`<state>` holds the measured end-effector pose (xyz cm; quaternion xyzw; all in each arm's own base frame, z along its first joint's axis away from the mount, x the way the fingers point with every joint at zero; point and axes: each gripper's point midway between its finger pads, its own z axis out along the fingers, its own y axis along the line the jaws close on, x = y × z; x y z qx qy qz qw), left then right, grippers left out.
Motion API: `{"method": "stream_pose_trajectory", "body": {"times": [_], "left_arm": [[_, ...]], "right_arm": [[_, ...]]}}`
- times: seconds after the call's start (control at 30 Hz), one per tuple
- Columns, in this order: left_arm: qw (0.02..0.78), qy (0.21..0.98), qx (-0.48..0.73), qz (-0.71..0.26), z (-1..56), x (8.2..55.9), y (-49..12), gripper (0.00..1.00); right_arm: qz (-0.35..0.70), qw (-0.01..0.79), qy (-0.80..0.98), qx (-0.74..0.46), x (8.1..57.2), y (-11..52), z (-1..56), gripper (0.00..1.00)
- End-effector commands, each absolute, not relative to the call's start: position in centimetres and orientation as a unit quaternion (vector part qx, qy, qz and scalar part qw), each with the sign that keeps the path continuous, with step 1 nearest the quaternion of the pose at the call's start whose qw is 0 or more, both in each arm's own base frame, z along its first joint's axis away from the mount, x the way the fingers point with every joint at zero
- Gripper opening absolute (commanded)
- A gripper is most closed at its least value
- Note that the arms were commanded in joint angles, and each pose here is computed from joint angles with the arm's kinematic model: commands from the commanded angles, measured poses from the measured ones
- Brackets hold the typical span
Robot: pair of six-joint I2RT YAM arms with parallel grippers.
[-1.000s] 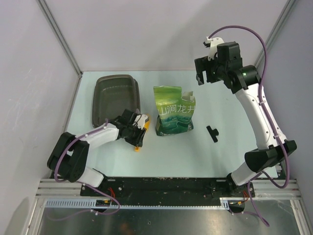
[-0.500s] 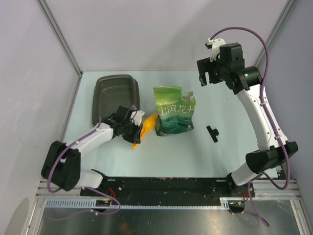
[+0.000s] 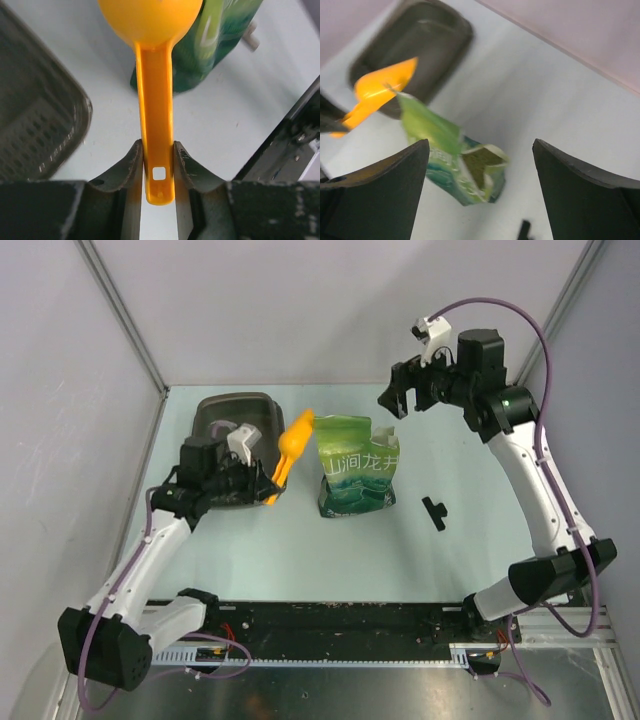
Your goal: Fill the litter box with clean litter
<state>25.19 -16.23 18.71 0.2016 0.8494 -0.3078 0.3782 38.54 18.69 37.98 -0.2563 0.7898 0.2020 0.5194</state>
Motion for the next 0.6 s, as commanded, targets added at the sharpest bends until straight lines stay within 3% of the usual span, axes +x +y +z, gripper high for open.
{"method": "stream_pose_trajectory", "body": {"times": [0.0, 0.3, 0.57], "left_arm": [[0.506, 0.745, 0.231, -0.367, 28.9, 28.5, -17.8, 0.00], [0.545, 0.613, 0.293, -0.492, 40.4, 28.7, -20.7, 0.00], [0.513, 0.591, 0.301, -0.545, 42.0, 29.3, -21.9, 0.00]], "right_arm": [[0.359, 0.568, 0.662, -0.333, 34.0, 24.4, 44.5, 0.89], [0.546, 0.441, 0.614, -0.361, 32.9, 31.8, 43.9, 0.86], [0.597, 0.451, 0.542, -0.383, 31.5, 35.0, 46.0, 0.87]]}}
